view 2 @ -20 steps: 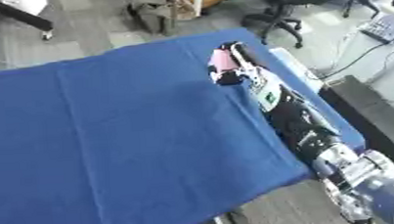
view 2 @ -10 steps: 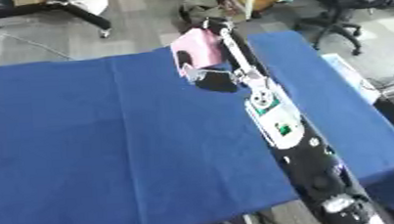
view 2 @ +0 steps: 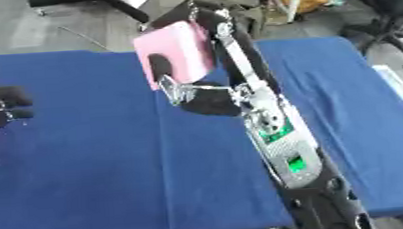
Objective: Pick up the objects with one hand, pass them to the other hand, and then place them into the box on the other side of the table.
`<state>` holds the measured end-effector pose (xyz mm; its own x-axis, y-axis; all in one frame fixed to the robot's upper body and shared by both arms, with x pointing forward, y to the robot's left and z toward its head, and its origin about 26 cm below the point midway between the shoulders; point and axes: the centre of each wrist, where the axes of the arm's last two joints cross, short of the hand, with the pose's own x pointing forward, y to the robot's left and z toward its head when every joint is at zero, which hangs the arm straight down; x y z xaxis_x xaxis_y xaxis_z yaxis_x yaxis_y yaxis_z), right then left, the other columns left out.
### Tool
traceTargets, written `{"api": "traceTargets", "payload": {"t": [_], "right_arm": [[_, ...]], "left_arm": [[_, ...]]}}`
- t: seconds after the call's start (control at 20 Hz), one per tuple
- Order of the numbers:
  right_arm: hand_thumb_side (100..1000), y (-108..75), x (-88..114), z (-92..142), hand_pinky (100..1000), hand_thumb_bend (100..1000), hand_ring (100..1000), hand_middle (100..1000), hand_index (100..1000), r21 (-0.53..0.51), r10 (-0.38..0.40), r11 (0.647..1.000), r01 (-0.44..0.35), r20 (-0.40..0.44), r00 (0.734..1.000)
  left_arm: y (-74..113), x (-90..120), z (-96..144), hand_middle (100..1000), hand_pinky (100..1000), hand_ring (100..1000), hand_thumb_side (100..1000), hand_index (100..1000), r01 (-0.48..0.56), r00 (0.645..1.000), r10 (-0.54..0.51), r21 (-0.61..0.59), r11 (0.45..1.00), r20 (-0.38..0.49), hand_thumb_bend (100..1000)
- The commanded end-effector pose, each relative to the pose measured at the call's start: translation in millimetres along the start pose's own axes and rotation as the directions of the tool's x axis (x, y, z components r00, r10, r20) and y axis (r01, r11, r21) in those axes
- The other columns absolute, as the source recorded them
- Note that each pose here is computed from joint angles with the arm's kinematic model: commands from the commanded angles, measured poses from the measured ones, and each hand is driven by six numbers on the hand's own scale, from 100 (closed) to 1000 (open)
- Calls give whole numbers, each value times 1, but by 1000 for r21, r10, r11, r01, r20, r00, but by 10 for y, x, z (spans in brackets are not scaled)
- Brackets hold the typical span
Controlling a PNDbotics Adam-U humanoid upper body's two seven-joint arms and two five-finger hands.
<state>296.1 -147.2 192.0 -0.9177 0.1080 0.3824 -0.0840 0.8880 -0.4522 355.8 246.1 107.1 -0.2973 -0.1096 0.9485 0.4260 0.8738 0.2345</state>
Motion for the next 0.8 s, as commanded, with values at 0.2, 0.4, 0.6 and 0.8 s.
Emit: {"api": "traceTargets", "payload": {"t": [0.2, 0.4, 0.6, 0.8], "right_arm": [[100, 136, 153, -158, 467, 100, 485, 434, 527, 44, -47, 998, 42, 118, 992], [100, 204, 205, -214, 470, 100, 487, 434, 531, 83, -86, 994, 73, 164, 983], [100, 228, 227, -245, 469, 100, 486, 433, 531, 100, -110, 991, 93, 187, 976], [100, 256, 246, -263, 467, 100, 485, 427, 529, 110, -137, 987, 116, 201, 970]], "left_arm": [[-146, -17, -116, 649, 727, 754, 742, 753, -12, 1000, 9, -144, 990, -21, 905], [-278, -9, -245, 643, 723, 749, 715, 754, -10, 1000, 6, -214, 977, -22, 891], [-407, 29, -385, 658, 726, 759, 685, 764, 10, 1000, -10, -264, 964, -1, 894], [-585, 74, -533, 679, 727, 769, 670, 773, 27, 999, -21, -291, 956, 25, 893]]}}
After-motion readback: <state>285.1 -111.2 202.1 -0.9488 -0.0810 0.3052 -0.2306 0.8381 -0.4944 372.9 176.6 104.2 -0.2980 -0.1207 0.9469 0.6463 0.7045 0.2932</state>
